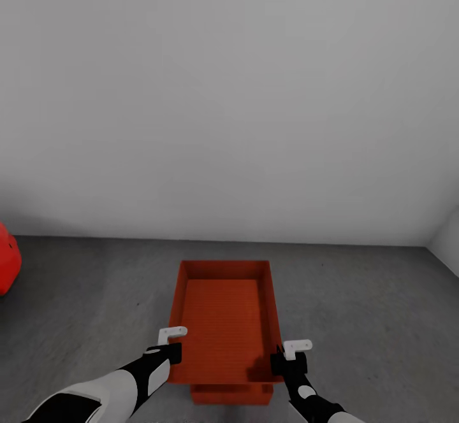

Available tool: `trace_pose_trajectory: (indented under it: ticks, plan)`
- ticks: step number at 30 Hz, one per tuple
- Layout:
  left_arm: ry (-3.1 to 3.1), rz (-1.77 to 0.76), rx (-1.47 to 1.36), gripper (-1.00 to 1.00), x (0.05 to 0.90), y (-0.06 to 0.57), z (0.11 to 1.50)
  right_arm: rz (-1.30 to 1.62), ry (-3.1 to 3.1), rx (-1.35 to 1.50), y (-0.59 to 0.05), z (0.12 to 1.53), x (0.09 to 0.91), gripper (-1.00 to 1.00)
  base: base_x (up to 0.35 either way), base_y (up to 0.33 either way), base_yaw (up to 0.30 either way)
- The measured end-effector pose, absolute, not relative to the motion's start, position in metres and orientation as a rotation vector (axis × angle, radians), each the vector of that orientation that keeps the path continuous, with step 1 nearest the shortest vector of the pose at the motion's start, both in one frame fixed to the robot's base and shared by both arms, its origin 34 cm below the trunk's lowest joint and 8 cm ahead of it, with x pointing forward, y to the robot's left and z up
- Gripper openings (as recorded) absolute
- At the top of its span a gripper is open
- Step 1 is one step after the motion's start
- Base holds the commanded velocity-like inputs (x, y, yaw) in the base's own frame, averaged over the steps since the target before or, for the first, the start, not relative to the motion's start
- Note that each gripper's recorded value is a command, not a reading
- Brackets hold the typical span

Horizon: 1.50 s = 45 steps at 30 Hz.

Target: Move the two storage containers from the living room to the garage. In the garage, place one container on the floor and stack the other container on top of it (either order is fine).

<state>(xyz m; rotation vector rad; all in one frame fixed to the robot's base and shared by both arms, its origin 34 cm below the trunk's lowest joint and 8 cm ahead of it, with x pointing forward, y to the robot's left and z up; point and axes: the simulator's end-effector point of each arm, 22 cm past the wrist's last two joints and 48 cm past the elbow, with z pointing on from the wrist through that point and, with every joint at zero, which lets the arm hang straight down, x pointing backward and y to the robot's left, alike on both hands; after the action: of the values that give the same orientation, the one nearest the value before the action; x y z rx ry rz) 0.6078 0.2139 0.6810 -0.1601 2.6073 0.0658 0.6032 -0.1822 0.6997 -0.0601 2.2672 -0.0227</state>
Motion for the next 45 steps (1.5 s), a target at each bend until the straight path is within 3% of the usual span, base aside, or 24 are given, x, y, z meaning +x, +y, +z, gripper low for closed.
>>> trace_pose_trajectory:
  ticks: [45]
  plan:
    - [2.68, 0.076, -0.159, -1.0, 0.586, 0.213, 0.647, -0.022, 2.34, -0.062, -0.183, 0.666, 0.583, -1.0, 0.0, 0.0, 0.0]
